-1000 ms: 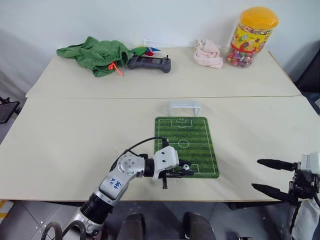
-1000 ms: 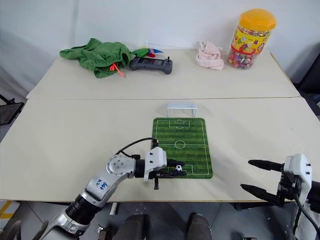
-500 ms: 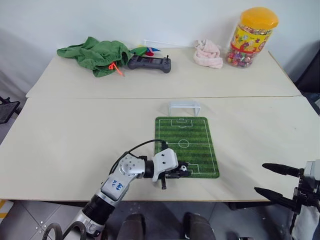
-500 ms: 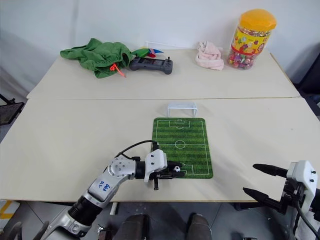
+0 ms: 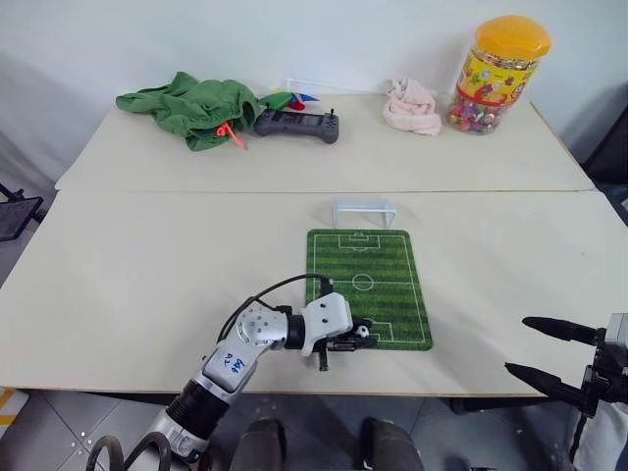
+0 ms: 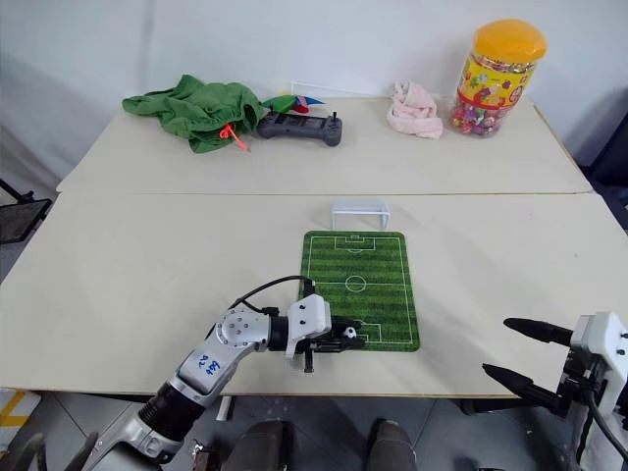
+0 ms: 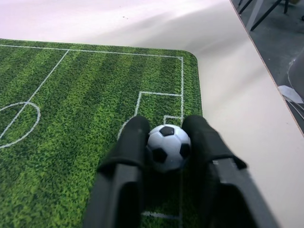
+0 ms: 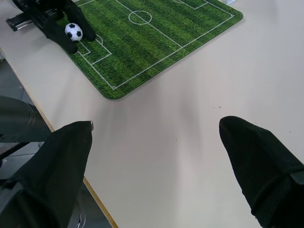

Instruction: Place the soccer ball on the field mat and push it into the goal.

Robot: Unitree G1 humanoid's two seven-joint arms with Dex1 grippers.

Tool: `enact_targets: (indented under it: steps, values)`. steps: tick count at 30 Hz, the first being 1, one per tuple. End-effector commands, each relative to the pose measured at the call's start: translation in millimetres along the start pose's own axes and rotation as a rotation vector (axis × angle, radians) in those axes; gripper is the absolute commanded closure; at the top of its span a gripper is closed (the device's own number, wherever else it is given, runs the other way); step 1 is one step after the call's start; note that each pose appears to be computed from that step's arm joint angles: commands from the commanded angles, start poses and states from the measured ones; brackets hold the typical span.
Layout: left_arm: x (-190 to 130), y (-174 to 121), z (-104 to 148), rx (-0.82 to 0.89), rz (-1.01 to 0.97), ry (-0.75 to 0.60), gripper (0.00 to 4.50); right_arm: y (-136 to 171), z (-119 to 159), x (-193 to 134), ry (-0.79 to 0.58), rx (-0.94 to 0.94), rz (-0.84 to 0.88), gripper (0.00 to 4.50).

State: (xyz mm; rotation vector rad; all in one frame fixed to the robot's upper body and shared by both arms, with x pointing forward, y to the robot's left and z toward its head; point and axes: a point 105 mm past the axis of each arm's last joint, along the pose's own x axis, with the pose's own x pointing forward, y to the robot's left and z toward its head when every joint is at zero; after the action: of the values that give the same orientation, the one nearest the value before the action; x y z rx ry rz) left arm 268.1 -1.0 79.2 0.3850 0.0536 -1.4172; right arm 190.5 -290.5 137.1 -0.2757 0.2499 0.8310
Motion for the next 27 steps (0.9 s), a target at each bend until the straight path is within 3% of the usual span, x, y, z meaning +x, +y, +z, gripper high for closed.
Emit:
enact_targets:
  steps: [1,7,15,19,27]
  values:
    - [2.0,-0.1,1.9,0.017,-0.01,0.002,1.8,-2.3,8.4,-3.0,-0.016,-0.032,-0.012,0.0]
    - [3.4,4.4,7.7,0.039,-0.001,-0.017,0.01,-3.9,8.0,-2.0,-0.015,-0.034,-0.019,0.0]
    - [-15.8,18.1,49.0,0.144,0.052,-0.168,0.01,-1.4,12.1,-4.8,-0.053,-0.035,-0.006,0.0]
    - [-31.1,15.8,64.0,0.146,0.025,-0.242,0.89,4.5,23.5,-12.4,-0.193,-0.031,0.034,0.0]
    - [-39.1,-19.4,50.2,0.111,-0.169,-0.181,3.47,4.2,14.2,-8.0,-0.154,-0.024,0.002,0.0]
